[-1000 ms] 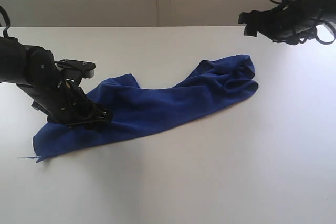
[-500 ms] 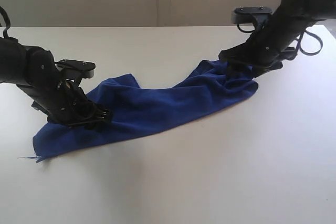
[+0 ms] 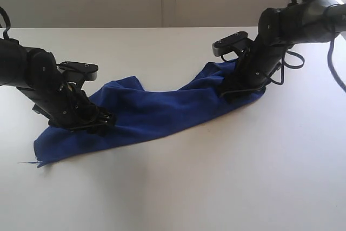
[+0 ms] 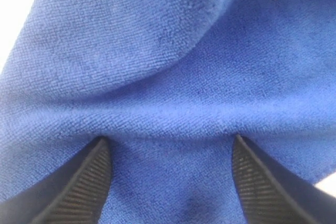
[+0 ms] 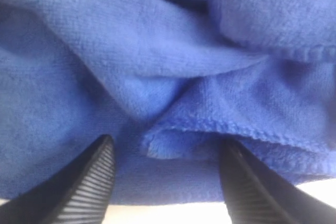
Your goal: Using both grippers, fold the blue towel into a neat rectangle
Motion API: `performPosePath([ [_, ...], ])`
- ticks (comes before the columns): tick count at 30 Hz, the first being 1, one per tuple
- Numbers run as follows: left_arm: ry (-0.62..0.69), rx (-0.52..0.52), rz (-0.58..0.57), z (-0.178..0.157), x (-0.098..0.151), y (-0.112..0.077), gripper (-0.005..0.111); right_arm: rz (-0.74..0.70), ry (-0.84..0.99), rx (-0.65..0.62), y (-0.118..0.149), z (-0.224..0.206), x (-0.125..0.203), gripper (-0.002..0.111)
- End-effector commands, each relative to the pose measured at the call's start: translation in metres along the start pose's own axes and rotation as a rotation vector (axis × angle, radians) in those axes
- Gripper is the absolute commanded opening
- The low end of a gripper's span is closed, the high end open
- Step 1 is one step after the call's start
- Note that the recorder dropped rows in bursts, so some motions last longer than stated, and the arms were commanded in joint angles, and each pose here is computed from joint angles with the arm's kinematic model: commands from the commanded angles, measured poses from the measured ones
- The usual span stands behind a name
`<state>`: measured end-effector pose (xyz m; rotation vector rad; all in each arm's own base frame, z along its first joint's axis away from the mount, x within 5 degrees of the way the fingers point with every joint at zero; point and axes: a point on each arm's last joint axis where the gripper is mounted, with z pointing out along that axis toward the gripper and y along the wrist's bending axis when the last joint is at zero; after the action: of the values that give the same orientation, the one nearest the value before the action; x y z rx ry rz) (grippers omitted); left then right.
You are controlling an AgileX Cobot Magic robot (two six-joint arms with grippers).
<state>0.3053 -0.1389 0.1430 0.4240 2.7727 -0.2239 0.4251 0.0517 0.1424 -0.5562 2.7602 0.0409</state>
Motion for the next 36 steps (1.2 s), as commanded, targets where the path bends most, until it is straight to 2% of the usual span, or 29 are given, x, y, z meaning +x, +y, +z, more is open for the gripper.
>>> performPosePath([
  [1,0.107,-0.001,-0.017,0.014,0.015,0.001,0.07,-0.028,-0.003,0.016,-0.002,0.0,0.0,0.055],
  [6,0.103,-0.001,-0.017,0.014,0.015,0.001,0.07,-0.03,-0.037,0.025,-0.002,-0.009,-0.004,0.054],
  [15,0.101,-0.001,-0.017,0.014,0.015,0.001,0.07,-0.027,-0.035,0.026,-0.003,0.006,-0.003,0.048],
  [16,0.101,-0.001,-0.017,0.014,0.015,0.001,0.07,-0.027,-0.039,0.027,-0.003,0.005,-0.003,0.036],
  [19,0.106,-0.001,-0.017,0.014,0.015,0.001,0.07,-0.029,-0.047,0.03,-0.003,-0.002,-0.004,0.012],
  [21,0.108,-0.001,-0.017,0.014,0.015,0.001,0.07,-0.031,-0.08,0.04,-0.003,-0.017,-0.008,0.0],
  [36,0.109,0.003,-0.015,0.005,0.015,0.0,0.07,0.007,-0.151,0.047,0.006,-0.128,-0.004,0.0],
])
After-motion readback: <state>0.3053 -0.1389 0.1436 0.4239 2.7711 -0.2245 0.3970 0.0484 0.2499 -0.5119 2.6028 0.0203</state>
